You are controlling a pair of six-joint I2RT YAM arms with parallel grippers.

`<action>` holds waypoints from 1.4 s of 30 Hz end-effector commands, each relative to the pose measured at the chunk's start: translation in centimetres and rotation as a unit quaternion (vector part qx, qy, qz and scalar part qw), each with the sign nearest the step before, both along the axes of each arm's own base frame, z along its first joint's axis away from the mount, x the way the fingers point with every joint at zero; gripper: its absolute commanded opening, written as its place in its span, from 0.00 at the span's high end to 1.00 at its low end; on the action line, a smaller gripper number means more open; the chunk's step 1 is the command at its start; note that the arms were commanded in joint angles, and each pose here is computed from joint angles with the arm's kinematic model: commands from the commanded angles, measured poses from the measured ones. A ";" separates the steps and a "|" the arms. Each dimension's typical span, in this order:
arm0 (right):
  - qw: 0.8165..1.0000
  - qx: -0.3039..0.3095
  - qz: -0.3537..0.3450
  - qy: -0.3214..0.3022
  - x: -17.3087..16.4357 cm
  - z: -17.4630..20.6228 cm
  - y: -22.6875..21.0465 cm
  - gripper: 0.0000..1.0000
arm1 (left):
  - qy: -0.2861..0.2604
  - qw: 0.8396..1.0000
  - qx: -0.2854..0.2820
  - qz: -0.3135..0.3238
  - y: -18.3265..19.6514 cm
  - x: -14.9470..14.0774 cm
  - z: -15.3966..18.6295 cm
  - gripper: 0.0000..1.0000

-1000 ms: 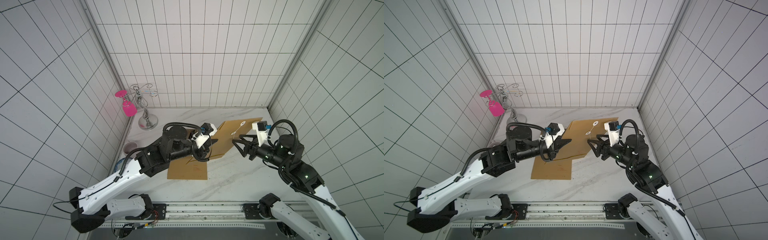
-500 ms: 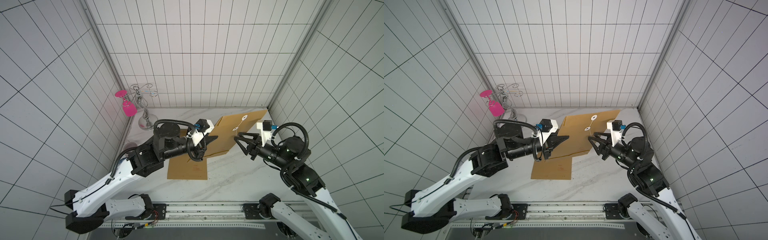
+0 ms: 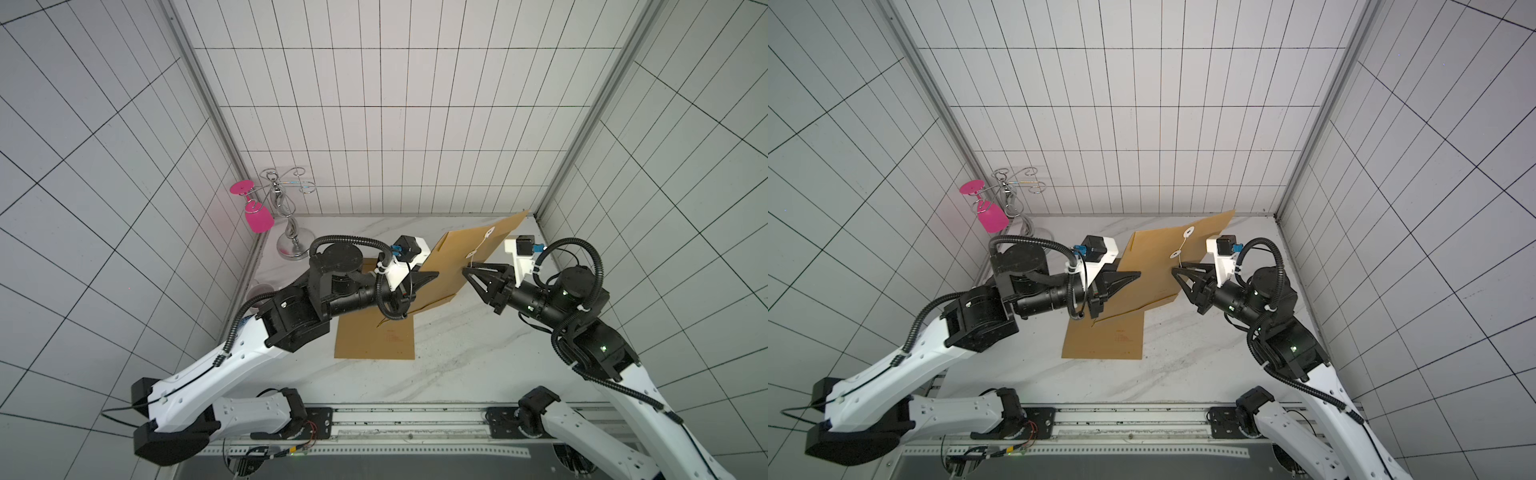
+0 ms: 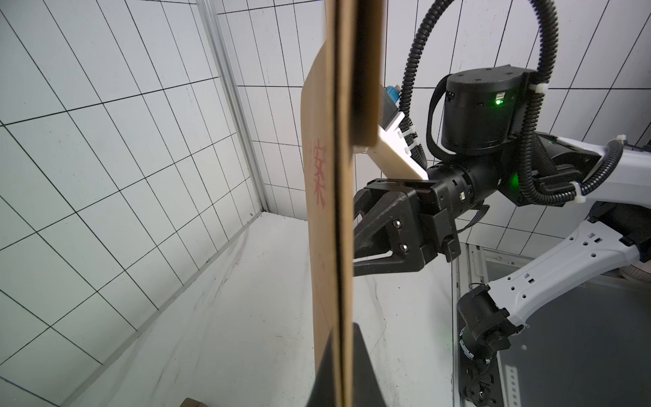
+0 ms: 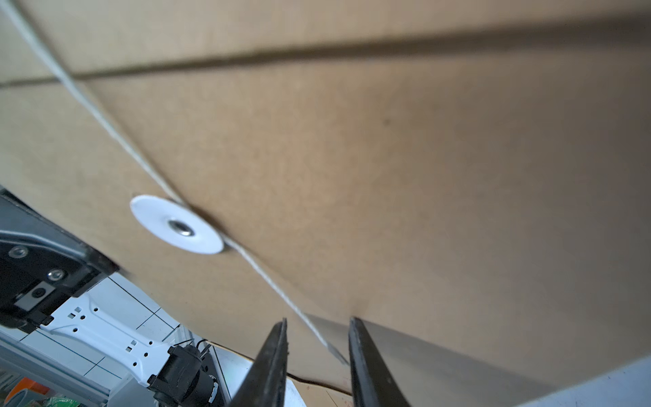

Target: Open the file bag

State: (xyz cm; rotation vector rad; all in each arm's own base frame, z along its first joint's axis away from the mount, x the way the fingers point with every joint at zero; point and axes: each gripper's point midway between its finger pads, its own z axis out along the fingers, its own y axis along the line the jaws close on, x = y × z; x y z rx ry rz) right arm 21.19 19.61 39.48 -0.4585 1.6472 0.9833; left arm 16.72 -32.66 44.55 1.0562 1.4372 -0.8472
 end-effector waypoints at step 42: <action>0.995 -0.093 -0.039 0.023 2.9 3.0 1.9 1.00 | 0.120 0.989 -0.072 0.054 -0.9 6.8 -8.7 1.00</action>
